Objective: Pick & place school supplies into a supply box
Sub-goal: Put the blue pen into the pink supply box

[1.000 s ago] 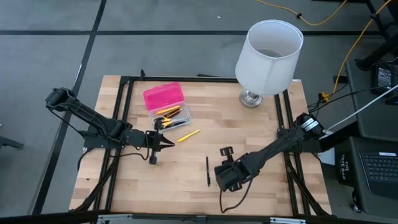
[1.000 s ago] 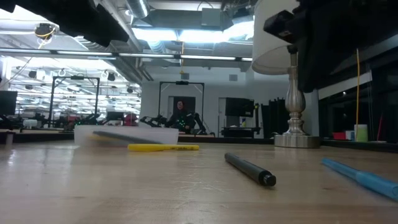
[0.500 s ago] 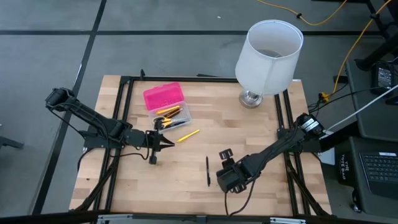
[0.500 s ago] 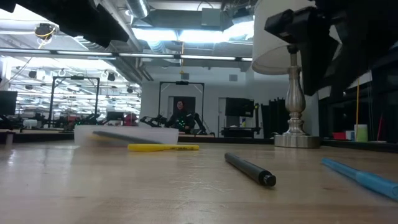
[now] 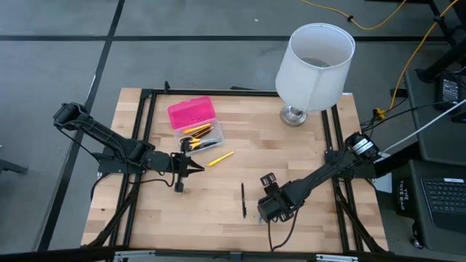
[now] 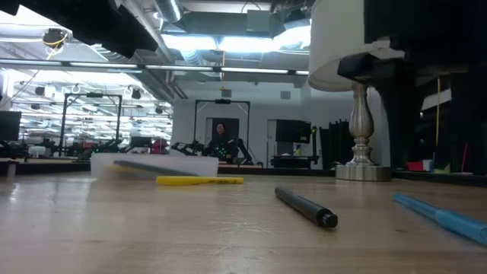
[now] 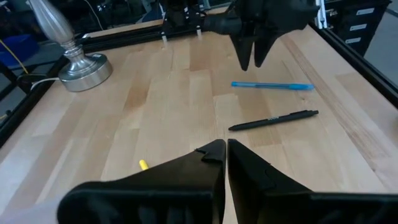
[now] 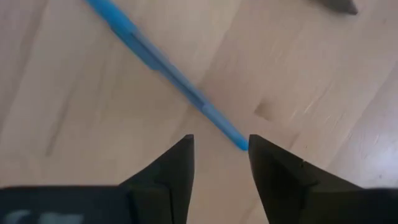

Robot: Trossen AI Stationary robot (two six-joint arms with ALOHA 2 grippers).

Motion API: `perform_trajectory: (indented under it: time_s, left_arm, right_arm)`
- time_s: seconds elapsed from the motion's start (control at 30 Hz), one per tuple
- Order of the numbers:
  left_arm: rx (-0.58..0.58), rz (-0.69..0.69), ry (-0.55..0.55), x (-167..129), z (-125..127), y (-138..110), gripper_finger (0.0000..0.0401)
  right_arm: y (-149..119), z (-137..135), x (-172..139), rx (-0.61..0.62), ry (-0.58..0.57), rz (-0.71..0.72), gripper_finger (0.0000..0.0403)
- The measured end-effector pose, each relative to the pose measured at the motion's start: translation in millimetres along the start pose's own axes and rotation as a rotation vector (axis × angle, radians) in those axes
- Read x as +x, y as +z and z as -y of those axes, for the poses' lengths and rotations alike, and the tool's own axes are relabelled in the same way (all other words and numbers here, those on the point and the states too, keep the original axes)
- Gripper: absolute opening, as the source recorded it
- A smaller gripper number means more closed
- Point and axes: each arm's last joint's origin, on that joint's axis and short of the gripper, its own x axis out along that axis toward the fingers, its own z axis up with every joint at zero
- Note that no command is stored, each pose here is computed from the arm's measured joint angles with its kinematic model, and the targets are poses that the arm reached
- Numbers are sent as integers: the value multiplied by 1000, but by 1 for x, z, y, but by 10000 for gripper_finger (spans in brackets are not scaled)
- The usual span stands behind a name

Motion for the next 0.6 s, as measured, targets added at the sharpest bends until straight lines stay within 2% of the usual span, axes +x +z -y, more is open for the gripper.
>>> perform_trajectory:
  time_s: [0.23, 0.6]
  left_arm:
    - [1, 0, 0, 0, 0, 0, 13]
    - [2, -4, 1, 0, 0, 0, 10]
  right_arm:
    - [2, 2, 8, -49, 1, 38, 156]
    - [2, 10, 40, -104, 53, -55, 156]
